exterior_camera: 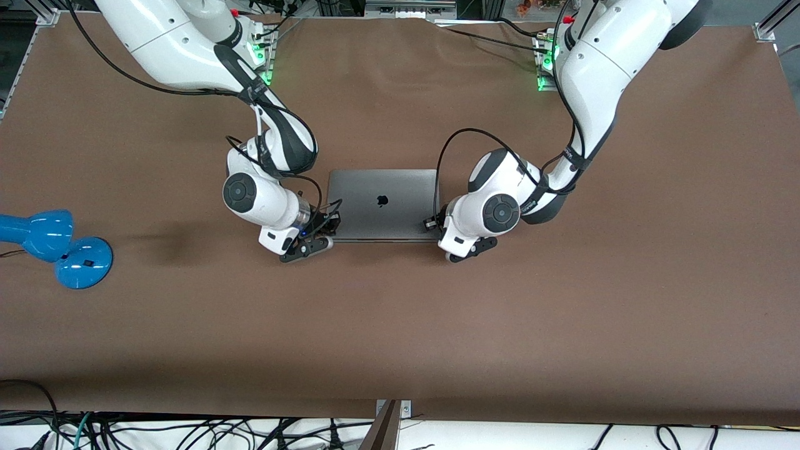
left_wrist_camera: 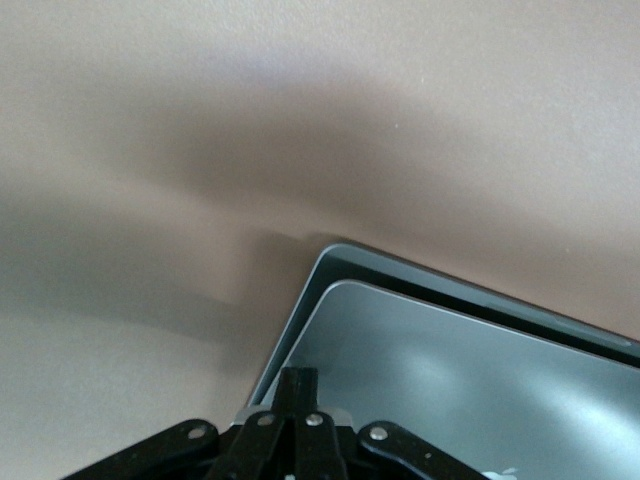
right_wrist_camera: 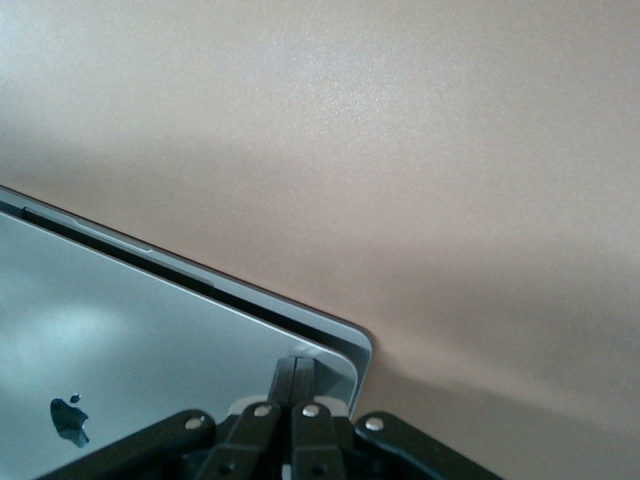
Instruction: Close laptop with both arms from behind
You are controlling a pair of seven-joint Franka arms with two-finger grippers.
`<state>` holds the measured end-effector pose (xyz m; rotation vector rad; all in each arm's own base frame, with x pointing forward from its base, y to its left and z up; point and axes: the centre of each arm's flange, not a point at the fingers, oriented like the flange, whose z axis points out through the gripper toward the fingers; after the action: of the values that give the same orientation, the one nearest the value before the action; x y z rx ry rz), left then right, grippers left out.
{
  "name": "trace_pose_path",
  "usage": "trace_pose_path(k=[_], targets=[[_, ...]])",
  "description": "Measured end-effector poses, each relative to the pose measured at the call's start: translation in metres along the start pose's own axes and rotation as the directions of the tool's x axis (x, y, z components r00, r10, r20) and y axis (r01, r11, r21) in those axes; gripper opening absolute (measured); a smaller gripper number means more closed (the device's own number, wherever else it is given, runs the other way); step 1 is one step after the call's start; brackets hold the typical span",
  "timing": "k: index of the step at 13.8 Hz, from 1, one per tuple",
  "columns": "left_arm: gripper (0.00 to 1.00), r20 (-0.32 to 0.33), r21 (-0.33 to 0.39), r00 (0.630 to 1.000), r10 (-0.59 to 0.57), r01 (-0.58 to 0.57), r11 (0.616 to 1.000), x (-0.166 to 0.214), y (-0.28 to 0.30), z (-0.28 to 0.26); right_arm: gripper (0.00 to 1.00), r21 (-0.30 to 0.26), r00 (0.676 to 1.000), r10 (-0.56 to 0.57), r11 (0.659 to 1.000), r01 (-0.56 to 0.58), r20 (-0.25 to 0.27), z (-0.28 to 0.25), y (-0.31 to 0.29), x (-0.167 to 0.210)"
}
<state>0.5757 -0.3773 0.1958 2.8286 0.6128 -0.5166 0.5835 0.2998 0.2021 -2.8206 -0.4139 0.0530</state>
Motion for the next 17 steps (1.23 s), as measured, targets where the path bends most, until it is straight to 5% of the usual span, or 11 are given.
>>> trace_pose_path(k=[14, 17], targets=[[0.01, -0.022, 0.010, 1.000, 0.004, -0.004, 1.000, 0.008, -0.001, 0.016, 0.03, 0.002, 0.999, -0.011, 1.000, 0.011, -0.036, 0.018, 0.001, 0.007], [0.27, -0.037, 0.007, 0.999, 0.010, -0.010, 1.000, 0.011, 0.001, 0.010, 0.08, 0.003, 0.998, -0.011, 1.000, 0.011, -0.060, 0.008, 0.000, 0.016]])
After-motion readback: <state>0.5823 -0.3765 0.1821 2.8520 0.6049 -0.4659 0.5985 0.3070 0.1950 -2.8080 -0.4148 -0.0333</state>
